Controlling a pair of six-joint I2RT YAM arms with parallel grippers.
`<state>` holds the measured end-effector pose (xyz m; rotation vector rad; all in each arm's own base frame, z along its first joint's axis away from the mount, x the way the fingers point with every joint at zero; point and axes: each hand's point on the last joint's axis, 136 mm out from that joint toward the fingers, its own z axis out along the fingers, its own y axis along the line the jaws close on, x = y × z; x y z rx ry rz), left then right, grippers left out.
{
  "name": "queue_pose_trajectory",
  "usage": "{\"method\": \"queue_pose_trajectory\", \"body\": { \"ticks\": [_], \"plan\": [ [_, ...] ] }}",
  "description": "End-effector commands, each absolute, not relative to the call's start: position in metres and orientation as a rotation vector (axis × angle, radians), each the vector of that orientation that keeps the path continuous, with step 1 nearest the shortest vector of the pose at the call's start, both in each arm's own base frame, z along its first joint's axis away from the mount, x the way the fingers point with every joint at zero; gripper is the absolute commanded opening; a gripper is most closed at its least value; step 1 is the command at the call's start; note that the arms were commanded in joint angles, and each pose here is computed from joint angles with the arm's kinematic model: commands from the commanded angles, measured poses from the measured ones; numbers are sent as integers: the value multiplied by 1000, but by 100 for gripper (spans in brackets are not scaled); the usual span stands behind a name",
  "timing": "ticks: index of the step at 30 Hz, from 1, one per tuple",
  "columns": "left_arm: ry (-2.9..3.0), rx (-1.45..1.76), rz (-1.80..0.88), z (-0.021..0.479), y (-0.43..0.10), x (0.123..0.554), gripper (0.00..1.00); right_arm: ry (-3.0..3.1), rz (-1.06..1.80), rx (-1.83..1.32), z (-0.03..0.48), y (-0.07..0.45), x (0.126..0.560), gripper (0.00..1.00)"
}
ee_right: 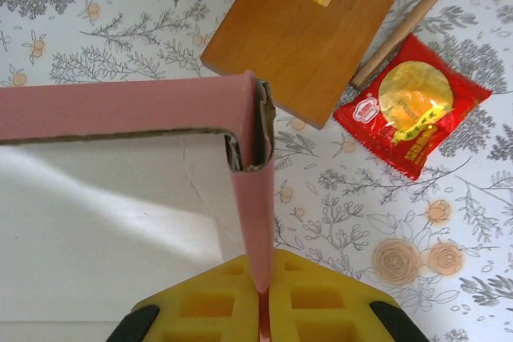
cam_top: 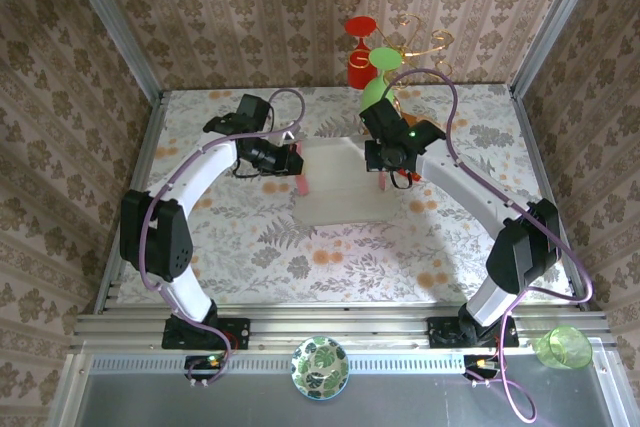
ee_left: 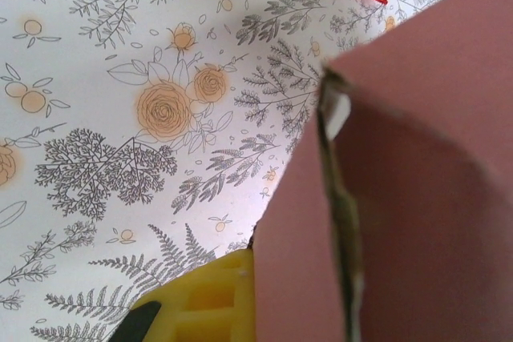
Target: Fold the paper box
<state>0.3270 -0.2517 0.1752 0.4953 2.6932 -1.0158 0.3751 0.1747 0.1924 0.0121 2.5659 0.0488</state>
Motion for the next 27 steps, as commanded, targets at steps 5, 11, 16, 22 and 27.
{"method": "queue_pose_trajectory", "body": {
  "ticks": [5,11,16,22,27],
  "plan": [
    [2498,522,-1150,230,-270,339,0,2661,161,-43,175,187,352,17],
    [2498,517,-1153,231,-269,339,0,2666,125,-41,170,180,352,22],
    [2494,517,-1158,232,-269,339,0,2654,106,-35,169,176,354,21],
    [2495,522,-1162,232,-270,338,0,2623,65,-28,176,172,363,17],
    [2499,526,-1158,231,-270,337,0,2598,68,-17,185,173,369,27]
  ]
}}
